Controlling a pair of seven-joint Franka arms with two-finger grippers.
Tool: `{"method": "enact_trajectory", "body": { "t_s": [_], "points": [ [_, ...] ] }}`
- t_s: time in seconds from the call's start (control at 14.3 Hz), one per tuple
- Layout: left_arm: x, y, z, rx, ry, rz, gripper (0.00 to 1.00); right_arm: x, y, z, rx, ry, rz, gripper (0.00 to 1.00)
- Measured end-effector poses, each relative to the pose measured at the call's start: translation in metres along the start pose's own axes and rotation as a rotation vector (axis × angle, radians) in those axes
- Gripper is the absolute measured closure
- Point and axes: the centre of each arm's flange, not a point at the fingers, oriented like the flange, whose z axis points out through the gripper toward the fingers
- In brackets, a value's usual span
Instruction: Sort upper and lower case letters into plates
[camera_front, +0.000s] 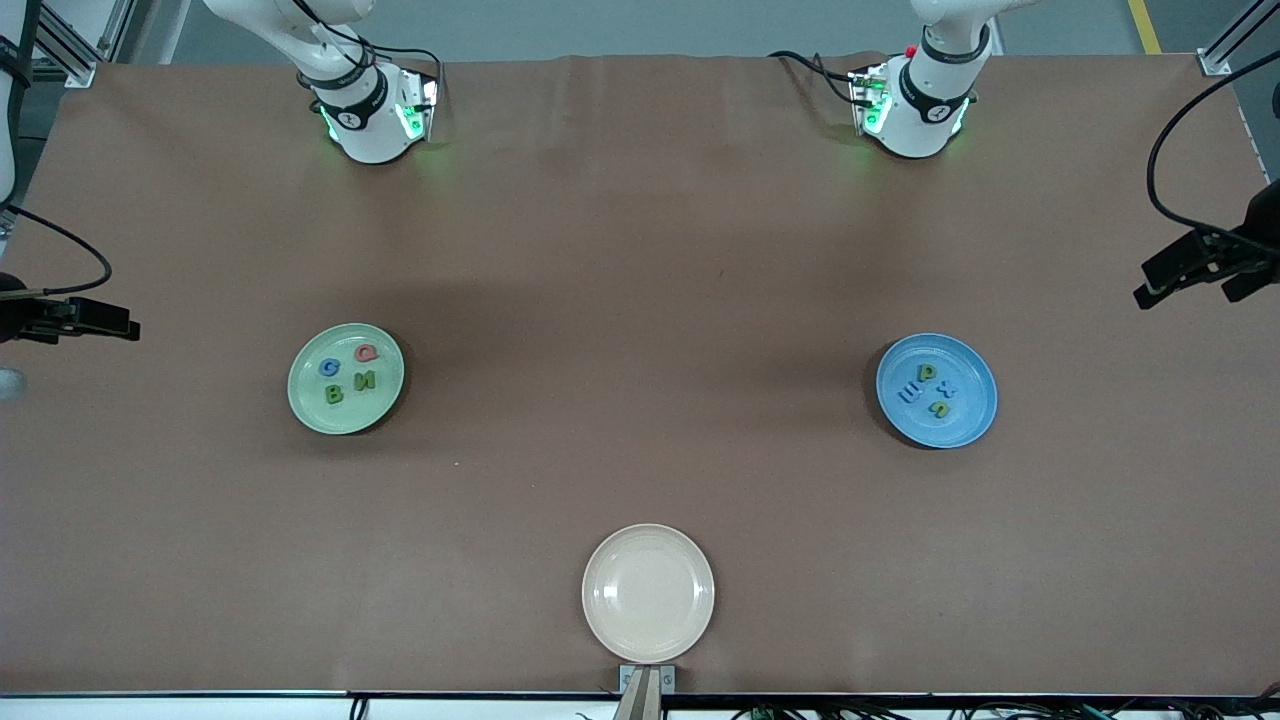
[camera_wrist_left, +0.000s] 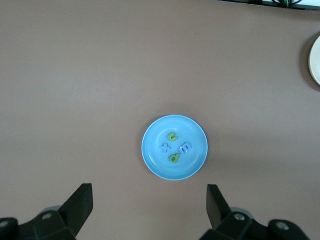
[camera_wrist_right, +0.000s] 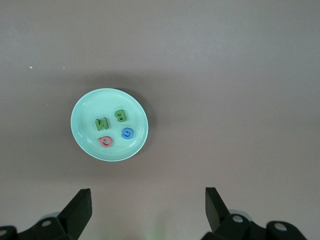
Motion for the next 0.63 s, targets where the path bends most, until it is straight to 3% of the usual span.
{"method": "enact_trajectory", "body": {
  "t_s": [0.14, 0.49, 0.63],
  "points": [
    [-0.006, 0.002, -0.011, 0.004, 0.008, 0.001, 0.0, 0.001, 0.0, -0.001, 0.001, 0.003, -0.001, 0.0],
    [-0.014, 0.012, -0.025, 0.007, 0.028, 0.019, 0.0, 0.02, -0.023, 0.033, -0.027, -0.074, -0.054, 0.0],
    [-0.015, 0.022, -0.024, 0.004, 0.027, 0.038, 0.0, 0.018, -0.023, 0.028, -0.017, -0.07, -0.051, 0.0]
  ]
}}
